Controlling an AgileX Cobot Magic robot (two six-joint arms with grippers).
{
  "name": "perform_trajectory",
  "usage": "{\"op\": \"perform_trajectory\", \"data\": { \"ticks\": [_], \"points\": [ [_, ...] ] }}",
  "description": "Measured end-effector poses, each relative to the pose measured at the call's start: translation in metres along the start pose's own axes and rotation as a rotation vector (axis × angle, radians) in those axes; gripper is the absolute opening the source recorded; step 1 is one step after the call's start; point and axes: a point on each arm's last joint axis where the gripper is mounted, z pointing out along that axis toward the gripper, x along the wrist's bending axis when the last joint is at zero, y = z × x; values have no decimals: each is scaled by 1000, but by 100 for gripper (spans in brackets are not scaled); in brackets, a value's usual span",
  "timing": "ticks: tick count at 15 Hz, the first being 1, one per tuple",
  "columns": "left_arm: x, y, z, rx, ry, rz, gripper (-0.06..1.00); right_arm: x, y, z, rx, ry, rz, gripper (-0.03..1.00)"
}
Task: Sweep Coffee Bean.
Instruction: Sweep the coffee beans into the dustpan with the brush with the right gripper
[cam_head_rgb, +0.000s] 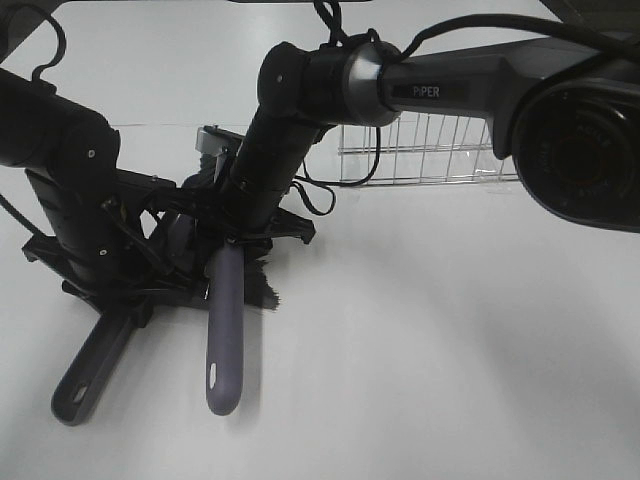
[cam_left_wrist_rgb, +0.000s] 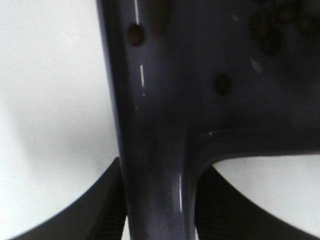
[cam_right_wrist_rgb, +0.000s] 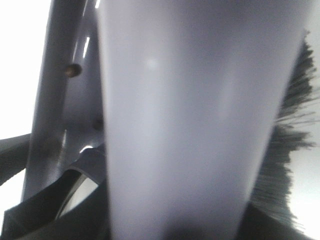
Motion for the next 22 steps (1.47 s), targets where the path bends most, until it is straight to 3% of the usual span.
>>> {"op": "perform_trajectory", "data": {
  "ticks": [5,8,12,16,19,22],
  "points": [
    [-1,0,0,-3,2,36,35,19,15,-24,-60,81,-31,29],
    [-1,0,0,-3,-5,40,35,25,21,-38,-85,50,-86,29],
    [-3,0,0,-4,-21,24,35,28,28,-65,-112,-99,-186,29],
    [-3,0,0,-5,-28,16,35,21,38,-93,-190,-327,-289,29],
    [-3,0,0,-5,-29,34,35,20,36,-100,-194,-358,-292,29],
    [-3,0,0,-2,-29,55,35,4,6,-108,-89,-433,-274,29]
  ]
}}
